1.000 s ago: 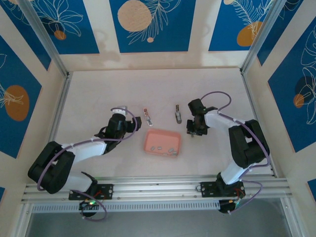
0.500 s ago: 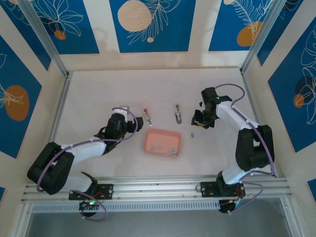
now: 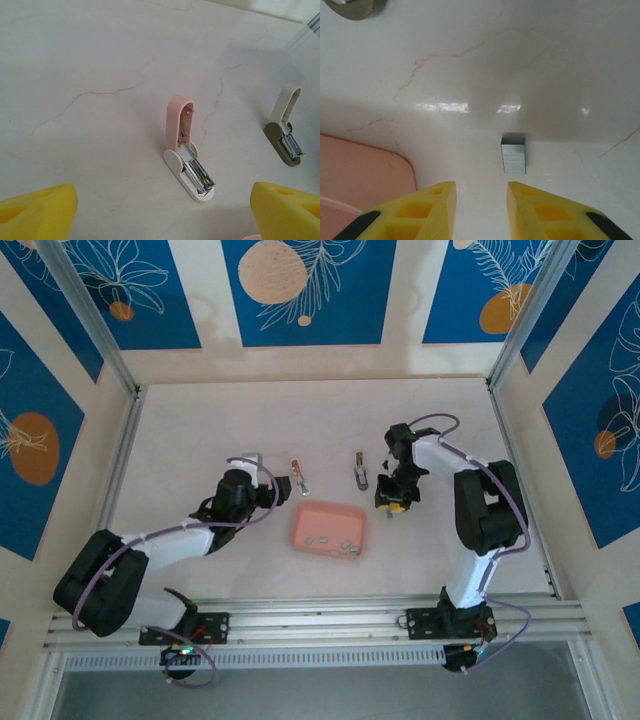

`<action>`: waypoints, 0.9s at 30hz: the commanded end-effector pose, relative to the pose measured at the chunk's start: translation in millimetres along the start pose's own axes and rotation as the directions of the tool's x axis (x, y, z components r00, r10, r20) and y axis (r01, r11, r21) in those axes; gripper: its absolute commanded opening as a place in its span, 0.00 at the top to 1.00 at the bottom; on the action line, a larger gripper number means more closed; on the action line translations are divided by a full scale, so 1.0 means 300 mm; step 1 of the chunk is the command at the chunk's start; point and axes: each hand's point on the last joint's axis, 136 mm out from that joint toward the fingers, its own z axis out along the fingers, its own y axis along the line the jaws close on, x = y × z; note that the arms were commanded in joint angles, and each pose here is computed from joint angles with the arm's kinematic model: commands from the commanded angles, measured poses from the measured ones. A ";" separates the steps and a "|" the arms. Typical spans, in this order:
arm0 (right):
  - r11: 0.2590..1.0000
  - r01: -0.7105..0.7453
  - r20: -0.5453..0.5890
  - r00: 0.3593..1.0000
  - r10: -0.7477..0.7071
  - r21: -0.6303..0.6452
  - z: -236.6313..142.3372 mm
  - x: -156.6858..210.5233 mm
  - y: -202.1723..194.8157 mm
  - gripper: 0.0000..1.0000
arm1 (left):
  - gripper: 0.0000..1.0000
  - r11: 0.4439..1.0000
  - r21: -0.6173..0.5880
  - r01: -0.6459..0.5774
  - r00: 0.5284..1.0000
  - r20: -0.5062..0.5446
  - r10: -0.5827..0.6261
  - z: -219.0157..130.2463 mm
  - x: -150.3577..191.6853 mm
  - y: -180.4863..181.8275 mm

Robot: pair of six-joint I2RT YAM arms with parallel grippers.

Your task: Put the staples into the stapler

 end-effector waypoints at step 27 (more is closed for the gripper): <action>0.991 0.047 -0.072 0.997 -0.038 0.122 0.103 -0.033 -0.043 0.77 | 0.11 1.000 0.015 -0.017 1.000 -0.003 0.017 0.001 0.007 -0.013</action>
